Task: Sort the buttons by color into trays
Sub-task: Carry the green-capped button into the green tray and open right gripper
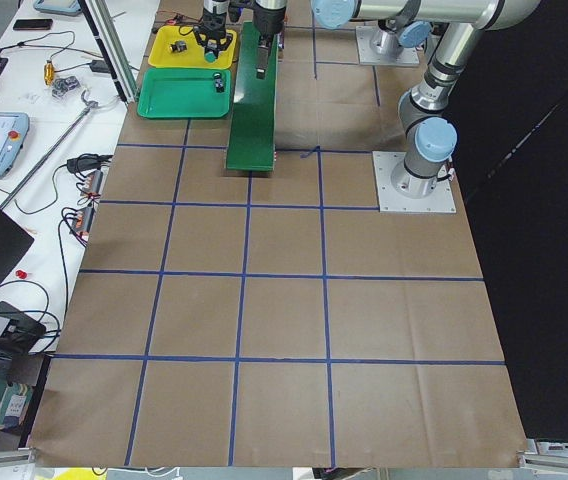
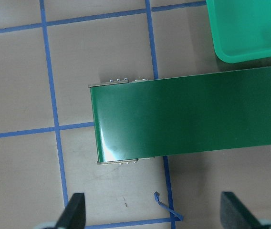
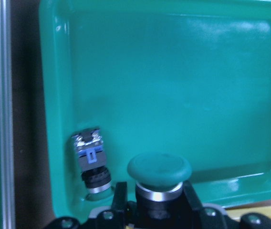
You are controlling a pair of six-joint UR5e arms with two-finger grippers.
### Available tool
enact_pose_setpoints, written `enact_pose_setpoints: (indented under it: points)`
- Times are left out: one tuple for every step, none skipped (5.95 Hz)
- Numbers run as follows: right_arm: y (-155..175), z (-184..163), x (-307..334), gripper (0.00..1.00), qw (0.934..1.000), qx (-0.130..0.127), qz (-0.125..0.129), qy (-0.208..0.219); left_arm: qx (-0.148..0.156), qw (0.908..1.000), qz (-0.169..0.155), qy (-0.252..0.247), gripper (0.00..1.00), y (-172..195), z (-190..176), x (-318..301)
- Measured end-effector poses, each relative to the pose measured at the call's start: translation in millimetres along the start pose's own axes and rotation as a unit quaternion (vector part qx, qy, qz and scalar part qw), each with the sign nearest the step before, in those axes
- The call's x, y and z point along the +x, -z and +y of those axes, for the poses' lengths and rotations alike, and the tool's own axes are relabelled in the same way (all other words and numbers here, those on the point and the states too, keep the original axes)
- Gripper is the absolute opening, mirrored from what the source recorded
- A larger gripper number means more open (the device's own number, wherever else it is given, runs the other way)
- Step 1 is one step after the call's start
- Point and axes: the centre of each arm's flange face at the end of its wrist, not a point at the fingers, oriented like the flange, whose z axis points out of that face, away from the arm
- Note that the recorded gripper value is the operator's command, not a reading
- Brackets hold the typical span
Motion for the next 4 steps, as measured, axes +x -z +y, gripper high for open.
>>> enact_pose_setpoints:
  points:
    - [-13, -14, 17, 1.0, 0.9998, 0.017, 0.008, 0.013, 0.0, 1.0, 0.0, 0.0, 0.99, 0, 0, 0]
    - [-14, -20, 28, 1.0, 0.9992, 0.03, 0.015, 0.021, 0.0, 1.0, 0.0, 0.0, 0.99, 0, 0, 0]
    - [-5, -22, 34, 1.0, 0.9989, 0.034, 0.022, 0.023, 0.0, 1.0, 0.0, 0.0, 0.99, 0, 0, 0]
    - [11, -18, 34, 1.0, 0.9993, 0.032, 0.019, 0.003, 0.0, 1.0, 0.0, 0.0, 0.99, 0, 0, 0]
